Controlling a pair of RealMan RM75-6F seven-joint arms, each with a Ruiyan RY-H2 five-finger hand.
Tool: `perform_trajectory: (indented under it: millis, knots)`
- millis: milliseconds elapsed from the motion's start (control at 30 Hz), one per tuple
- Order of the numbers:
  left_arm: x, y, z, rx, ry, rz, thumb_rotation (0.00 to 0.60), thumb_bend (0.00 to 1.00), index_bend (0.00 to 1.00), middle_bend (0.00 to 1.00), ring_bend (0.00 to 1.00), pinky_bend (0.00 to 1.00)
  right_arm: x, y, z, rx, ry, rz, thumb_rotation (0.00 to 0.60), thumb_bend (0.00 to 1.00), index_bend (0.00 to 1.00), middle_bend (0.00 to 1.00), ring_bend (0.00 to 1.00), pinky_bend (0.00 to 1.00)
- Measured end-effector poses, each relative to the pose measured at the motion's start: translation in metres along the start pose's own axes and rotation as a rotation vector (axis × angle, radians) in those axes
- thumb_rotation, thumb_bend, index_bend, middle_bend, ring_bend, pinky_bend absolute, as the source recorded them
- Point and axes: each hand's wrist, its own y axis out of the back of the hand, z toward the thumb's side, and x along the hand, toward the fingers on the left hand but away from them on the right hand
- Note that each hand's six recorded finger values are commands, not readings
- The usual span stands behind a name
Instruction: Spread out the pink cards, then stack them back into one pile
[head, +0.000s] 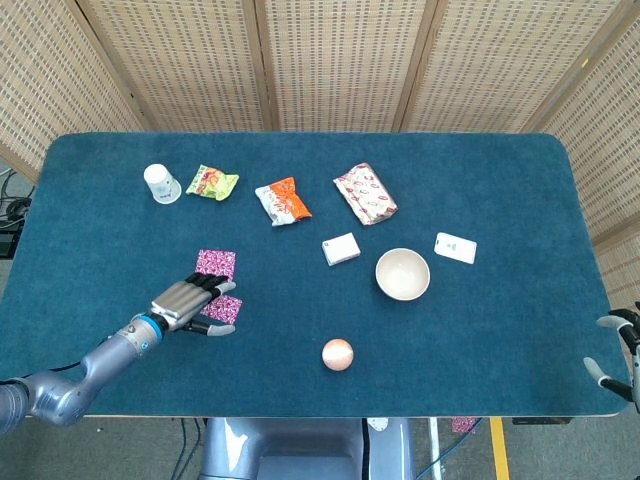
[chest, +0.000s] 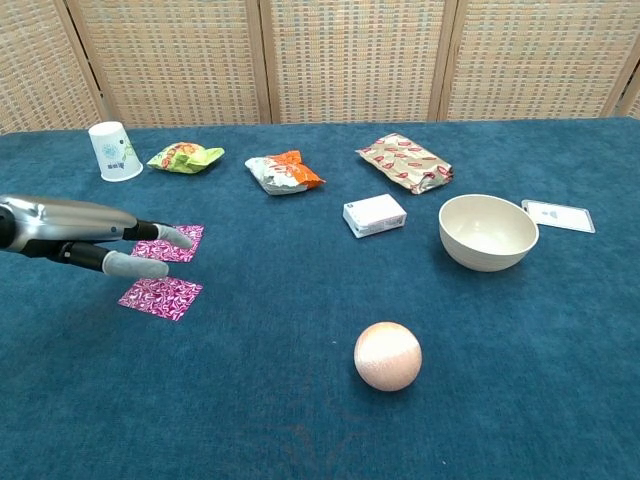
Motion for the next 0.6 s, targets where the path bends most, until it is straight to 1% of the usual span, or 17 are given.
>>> perform_trajectory:
  millis: [167,367,600]
  knots:
    - [0.01,0.004,-0.017,-0.011,0.046,0.007,0.007,0.0,0.0,0.0,0.0,0.04,0.001,0.0,0.0,0.0,-0.003,0.0,0.6,0.23,0.35,0.31,0.16,0.14]
    - [0.021,-0.002,-0.032,-0.026,0.088,-0.02,0.005,0.0,0.0,0.0,0.0,0.04,0.001,0.0,0.0,0.002,-0.002,0.0,0.6,0.23,0.35,0.31,0.16,0.14]
    - [0.028,-0.007,-0.035,-0.036,0.101,-0.036,0.007,0.0,0.0,0.0,0.0,0.04,0.002,0.0,0.0,0.004,-0.003,0.001,0.6,0.23,0.35,0.31,0.16,0.14]
